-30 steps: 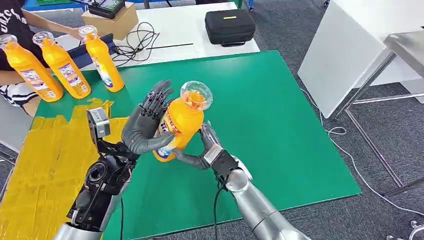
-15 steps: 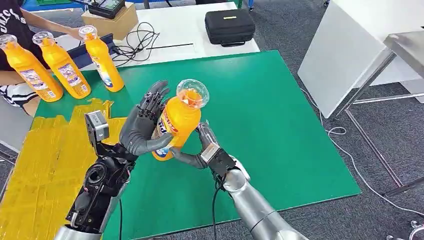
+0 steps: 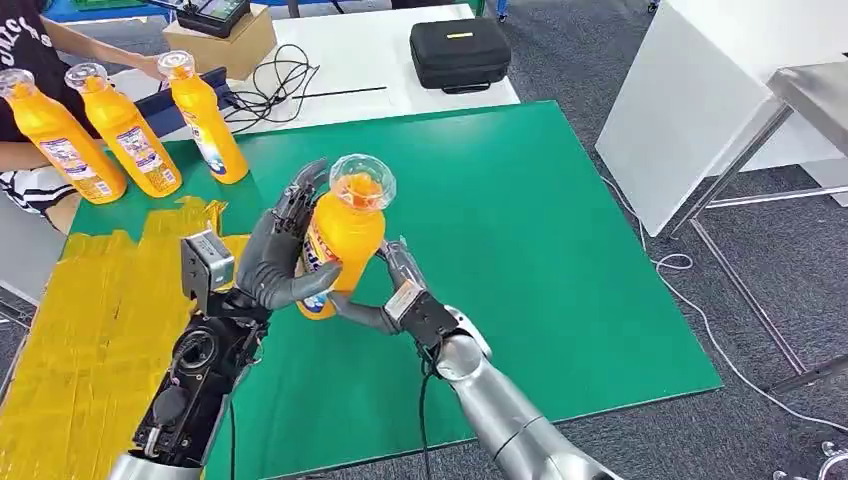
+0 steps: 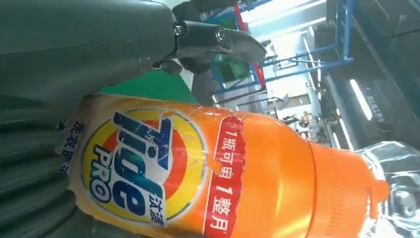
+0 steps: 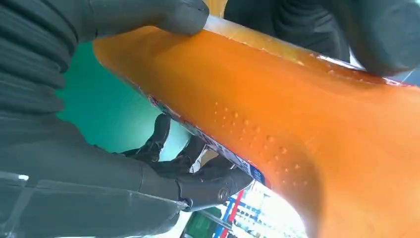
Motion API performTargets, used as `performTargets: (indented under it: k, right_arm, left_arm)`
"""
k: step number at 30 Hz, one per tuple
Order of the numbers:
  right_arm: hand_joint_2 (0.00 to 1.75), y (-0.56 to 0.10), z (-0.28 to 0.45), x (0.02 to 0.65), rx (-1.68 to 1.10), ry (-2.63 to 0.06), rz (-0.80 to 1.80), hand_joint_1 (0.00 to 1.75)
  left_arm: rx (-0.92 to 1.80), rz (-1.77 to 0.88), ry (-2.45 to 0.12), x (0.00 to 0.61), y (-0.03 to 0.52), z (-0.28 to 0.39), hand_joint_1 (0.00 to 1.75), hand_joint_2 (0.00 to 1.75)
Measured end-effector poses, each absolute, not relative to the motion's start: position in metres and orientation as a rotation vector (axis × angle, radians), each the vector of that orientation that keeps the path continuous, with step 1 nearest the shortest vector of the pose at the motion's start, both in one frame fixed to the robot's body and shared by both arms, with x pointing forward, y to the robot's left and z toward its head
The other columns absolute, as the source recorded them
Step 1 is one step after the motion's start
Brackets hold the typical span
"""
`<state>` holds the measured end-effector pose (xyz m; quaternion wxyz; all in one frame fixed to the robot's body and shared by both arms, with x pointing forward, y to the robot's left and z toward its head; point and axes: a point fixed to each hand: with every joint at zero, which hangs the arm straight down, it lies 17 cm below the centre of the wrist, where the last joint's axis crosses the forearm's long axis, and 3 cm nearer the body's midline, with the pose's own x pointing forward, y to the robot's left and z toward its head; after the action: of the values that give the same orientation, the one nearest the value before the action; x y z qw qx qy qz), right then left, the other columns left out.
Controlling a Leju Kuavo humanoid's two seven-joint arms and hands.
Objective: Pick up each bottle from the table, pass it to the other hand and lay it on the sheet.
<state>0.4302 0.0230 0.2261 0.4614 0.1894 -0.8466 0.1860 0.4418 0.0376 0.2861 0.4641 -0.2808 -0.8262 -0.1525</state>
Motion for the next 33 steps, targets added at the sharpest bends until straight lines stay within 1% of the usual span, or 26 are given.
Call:
performTargets:
  k: [1, 2, 6, 11, 19, 29, 30, 31, 33]
  right_arm:
    - [1.75, 0.024, 0.226, 0.430, 0.466, -2.081, 0.459, 1.75]
    - [1.75, 0.024, 0.226, 0.430, 0.466, -2.081, 0.460, 1.75]
    - [1.75, 0.026, 0.227, 0.432, 0.465, -2.082, 0.468, 1.75]
    - [1.75, 0.028, 0.230, 0.436, 0.458, -2.086, 0.478, 1.75]
    - [1.75, 0.030, 0.228, 0.439, 0.457, -2.079, 0.491, 1.75]
    - [1.75, 0.033, 0.227, 0.443, 0.463, -2.064, 0.479, 1.75]
    - [1.75, 0.033, 0.226, 0.443, 0.464, -2.062, 0.479, 1.75]
    - [1.75, 0.033, 0.226, 0.443, 0.464, -2.062, 0.480, 1.75]
    - [1.75, 0.034, 0.226, 0.443, 0.465, -2.061, 0.479, 1.75]
  left_arm:
    - [-0.687, -0.376, -2.031, 0.442, 0.038, 0.286, 0.00, 0.00]
    - [-0.683, -0.377, -2.032, 0.442, 0.038, 0.286, 0.00, 1.75]
    - [-0.551, -0.426, -2.059, 0.448, 0.039, 0.280, 0.00, 1.75]
    - [-0.279, -0.595, -2.114, 0.452, 0.033, 0.271, 0.00, 1.75]
    - [-0.174, -0.668, -2.131, 0.451, 0.028, 0.269, 0.00, 1.75]
    - [-0.151, -0.675, -2.142, 0.451, 0.029, 0.273, 0.00, 1.75]
    - [-0.152, -0.673, -2.143, 0.451, 0.030, 0.273, 1.69, 1.75]
    - [-0.156, -0.668, -2.143, 0.450, 0.030, 0.273, 1.75, 1.75]
    - [-0.175, -0.647, -2.146, 0.449, 0.031, 0.274, 1.75, 1.75]
